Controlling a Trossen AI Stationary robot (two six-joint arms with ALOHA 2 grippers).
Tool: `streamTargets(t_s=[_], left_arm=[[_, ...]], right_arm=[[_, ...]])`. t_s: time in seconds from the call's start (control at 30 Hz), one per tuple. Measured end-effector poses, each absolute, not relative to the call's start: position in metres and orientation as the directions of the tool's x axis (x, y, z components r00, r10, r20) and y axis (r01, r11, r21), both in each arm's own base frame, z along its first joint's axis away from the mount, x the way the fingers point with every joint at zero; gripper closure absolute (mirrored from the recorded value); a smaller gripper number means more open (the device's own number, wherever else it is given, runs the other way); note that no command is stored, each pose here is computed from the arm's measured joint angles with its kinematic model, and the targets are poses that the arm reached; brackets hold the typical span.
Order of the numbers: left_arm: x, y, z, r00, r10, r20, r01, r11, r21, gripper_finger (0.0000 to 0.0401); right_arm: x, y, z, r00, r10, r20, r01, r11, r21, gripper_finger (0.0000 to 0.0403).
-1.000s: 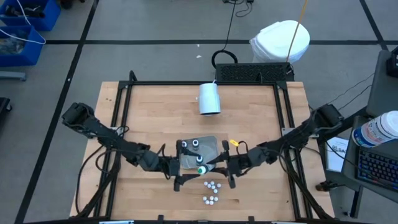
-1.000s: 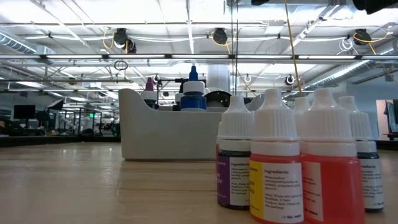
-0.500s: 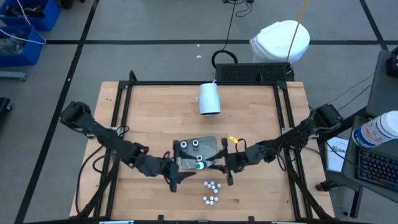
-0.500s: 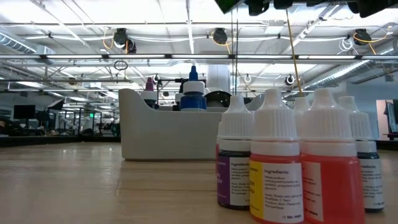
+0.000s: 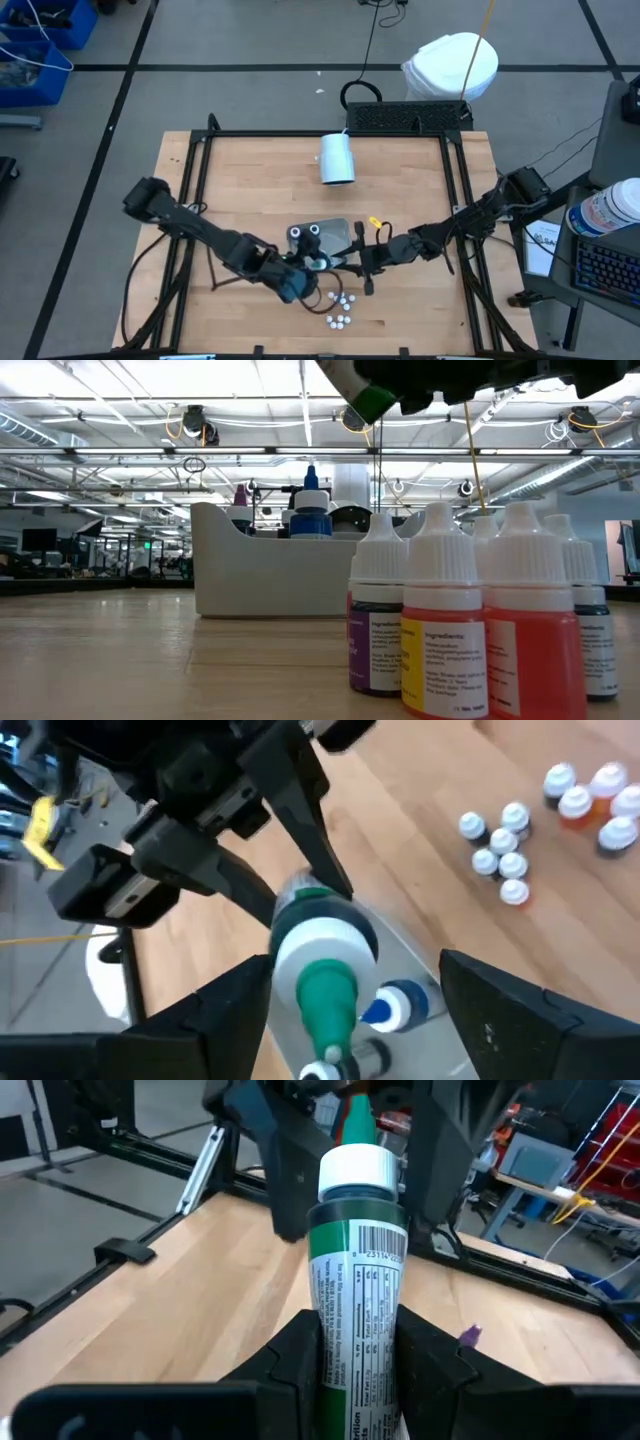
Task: Pick & Place food coloring
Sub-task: Adjust the large green food coloring bottle on the gray bin
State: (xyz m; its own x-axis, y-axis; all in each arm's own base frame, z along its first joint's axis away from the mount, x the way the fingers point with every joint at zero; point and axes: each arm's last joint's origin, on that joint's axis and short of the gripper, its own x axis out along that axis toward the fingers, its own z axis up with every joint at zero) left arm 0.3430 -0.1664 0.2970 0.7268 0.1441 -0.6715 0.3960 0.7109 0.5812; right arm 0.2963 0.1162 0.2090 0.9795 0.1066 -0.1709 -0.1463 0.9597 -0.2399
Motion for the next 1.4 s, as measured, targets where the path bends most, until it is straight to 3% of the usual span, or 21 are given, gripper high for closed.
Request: streamTargets(t_s=[0.27,0.63,1.0,1.27,1.4], left_arm=[[0.340,-0.165,0.302,0.730,0.149,-0.667,0.381,0.721,0.578,0.0127],[0.345,-0.151,0.303,0.712,0.137,-0.688,0.337,0.794,0.507,0.0201],[0.345,-0.150,0.303,0.709,0.120,-0.695,0.352,0.794,0.496,0.0268],[0.345,-0.151,0.303,0.706,0.098,-0.701,0.352,0.810,0.469,0.0262],[0.344,-0.152,0.303,0.705,0.095,-0.703,0.357,0.809,0.466,0.0278]], right_arm=[[0.296,0.113,0.204,0.972,0.066,-0.226,-0.120,0.964,-0.236,0.0309],[0.297,0.113,0.206,0.977,0.070,-0.204,-0.117,0.966,-0.229,0.0309],[0.296,0.113,0.205,0.974,0.070,-0.217,-0.121,0.965,-0.231,0.0309],[0.296,0.113,0.205,0.973,0.073,-0.218,-0.123,0.967,-0.224,0.0309],[0.296,0.113,0.205,0.973,0.073,-0.218,-0.124,0.966,-0.229,0.0305]])
